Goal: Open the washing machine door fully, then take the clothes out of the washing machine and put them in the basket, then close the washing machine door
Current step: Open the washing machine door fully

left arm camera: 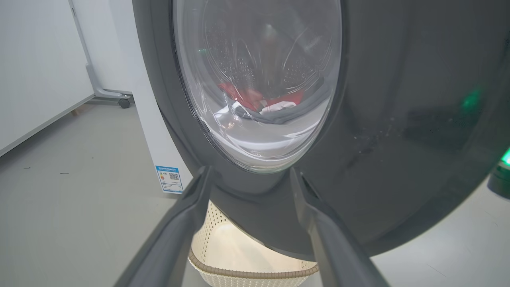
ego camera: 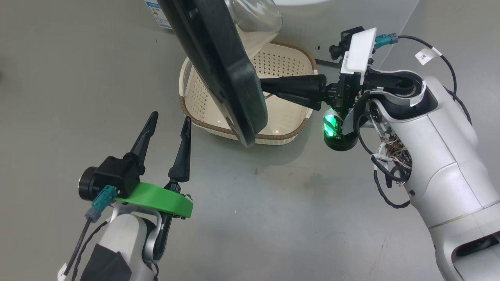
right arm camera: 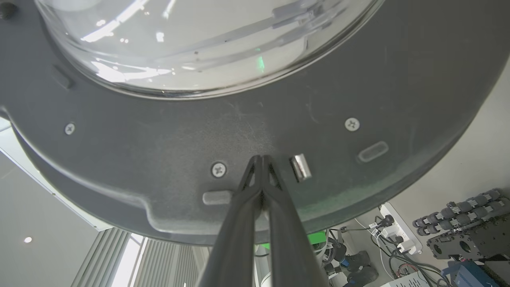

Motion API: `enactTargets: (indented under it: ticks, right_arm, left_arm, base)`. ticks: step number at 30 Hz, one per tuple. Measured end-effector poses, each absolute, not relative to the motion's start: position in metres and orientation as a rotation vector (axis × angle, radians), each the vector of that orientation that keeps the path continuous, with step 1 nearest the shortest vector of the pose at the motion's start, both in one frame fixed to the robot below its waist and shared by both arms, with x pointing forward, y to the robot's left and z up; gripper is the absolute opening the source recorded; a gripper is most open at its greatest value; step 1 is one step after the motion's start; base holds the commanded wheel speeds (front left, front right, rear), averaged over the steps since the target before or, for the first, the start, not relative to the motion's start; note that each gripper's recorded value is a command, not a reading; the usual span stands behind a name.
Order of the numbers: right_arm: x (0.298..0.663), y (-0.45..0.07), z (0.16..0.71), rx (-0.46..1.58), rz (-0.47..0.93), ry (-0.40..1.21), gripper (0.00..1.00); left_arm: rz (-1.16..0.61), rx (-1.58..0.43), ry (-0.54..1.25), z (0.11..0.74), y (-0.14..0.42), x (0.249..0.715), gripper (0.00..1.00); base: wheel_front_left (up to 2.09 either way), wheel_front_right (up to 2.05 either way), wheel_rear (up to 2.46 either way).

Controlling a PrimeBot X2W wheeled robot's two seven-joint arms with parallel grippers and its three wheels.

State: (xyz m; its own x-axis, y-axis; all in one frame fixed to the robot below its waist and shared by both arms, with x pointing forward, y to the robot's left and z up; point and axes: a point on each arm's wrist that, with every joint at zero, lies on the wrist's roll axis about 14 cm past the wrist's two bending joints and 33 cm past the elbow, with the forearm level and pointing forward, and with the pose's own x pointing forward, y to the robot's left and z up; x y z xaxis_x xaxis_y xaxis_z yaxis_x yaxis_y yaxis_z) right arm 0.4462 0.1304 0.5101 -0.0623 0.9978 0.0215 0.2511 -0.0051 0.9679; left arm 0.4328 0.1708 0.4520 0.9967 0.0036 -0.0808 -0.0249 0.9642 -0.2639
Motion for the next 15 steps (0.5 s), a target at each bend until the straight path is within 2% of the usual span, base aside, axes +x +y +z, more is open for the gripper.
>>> enactTargets:
  ticks: [15]
  right_arm:
    - [0.406, 0.156, 0.516, 1.339, 1.221, 1.51, 0.0]
  left_arm:
    - [0.022, -0.273, 0.08, 0.453, 0.173, 0.43, 1.0]
  base:
    - [0.0, 0.0, 0.0]
